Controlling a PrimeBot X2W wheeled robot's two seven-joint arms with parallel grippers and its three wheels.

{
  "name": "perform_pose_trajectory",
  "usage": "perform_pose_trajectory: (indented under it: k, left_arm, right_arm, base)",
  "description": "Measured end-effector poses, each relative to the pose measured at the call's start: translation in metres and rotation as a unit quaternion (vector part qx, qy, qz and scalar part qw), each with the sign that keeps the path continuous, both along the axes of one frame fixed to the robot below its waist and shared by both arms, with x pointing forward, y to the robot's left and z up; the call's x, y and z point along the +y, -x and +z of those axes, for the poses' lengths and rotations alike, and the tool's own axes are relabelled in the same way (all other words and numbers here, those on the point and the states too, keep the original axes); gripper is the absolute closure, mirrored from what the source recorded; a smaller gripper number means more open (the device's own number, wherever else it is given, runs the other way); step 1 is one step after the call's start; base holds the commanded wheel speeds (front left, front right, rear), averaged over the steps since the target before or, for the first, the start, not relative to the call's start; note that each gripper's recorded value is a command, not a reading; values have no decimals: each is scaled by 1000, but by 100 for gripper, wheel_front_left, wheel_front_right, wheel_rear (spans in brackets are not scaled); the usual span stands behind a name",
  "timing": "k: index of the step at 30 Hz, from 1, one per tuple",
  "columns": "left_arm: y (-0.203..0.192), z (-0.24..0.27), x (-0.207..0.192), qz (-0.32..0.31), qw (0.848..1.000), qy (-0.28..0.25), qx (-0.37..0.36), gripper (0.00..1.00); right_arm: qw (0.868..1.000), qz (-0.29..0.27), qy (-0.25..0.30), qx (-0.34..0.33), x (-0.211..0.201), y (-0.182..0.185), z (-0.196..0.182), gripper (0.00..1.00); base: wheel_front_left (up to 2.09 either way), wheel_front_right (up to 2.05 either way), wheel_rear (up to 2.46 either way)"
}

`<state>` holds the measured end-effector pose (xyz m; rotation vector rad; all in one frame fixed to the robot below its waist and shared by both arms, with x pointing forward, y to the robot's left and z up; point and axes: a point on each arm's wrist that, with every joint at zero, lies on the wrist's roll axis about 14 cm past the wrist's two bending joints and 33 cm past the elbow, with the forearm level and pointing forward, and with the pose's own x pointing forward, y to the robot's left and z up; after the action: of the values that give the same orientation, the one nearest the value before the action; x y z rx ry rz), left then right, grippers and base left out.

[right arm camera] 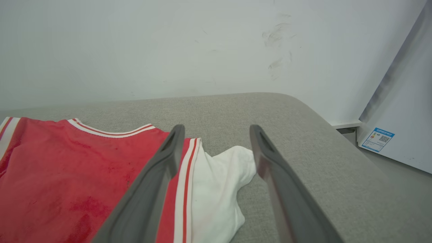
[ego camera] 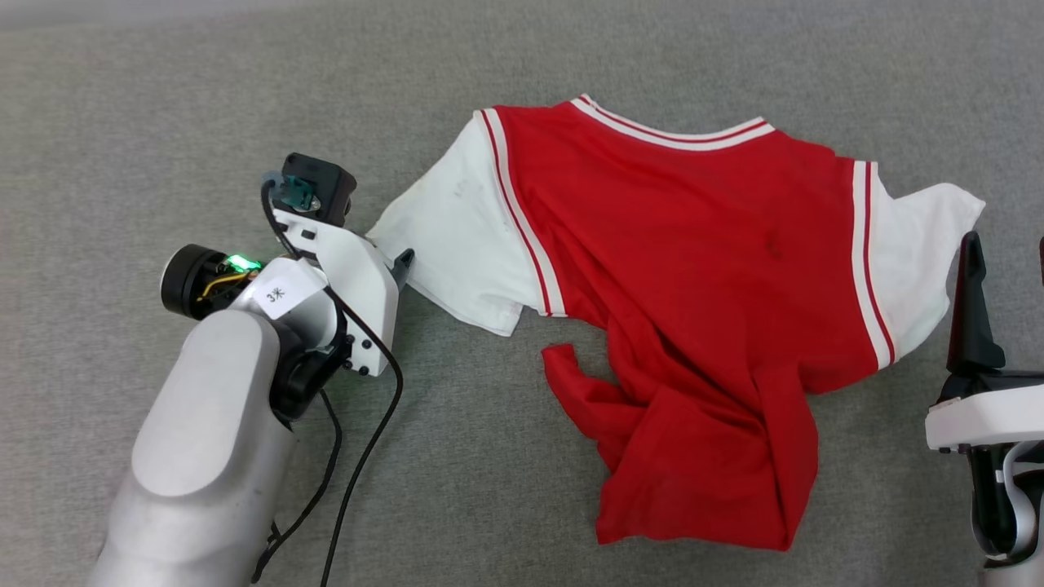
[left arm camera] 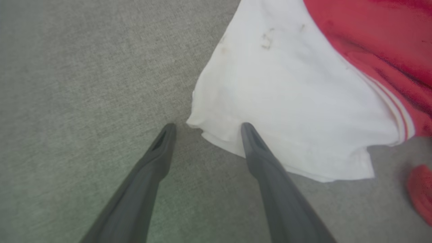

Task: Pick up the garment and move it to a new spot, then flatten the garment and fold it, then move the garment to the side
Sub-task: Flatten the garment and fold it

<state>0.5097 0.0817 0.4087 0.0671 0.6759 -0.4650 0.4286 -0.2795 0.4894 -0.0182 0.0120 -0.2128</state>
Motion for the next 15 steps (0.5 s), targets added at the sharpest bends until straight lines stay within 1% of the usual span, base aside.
perform_pose_trajectory:
  k: [1,3,9,10,11,15]
  left_arm:
    - [0,-14,0,-5,1000,-12,23,0]
    - [-3,-23,4,-6,999,-28,33,0]
    - [-7,-43,4,-3,998,-25,53,0]
    - [-7,-43,4,-3,998,-25,53,22]
    - [-6,-44,3,-3,998,-24,58,100]
    - [-1,-47,3,-6,998,-25,65,100]
  right_arm:
    - [1000,-1,0,4,-1,-1,-4,0]
    - [1000,-4,0,6,-3,-2,-8,0]
    - [1000,-7,2,14,-5,-5,-17,0]
    - [1000,-7,2,14,-5,-5,-17,0]
    - [1000,-7,1,15,-5,-5,-17,0]
    - [1000,-3,2,13,-3,-9,-16,0]
  base:
    - [0,0,0]
    - [0,0,0]
    - [0,0,0]
    - [0,0,0]
    - [0,0,0]
    - [0,0,0]
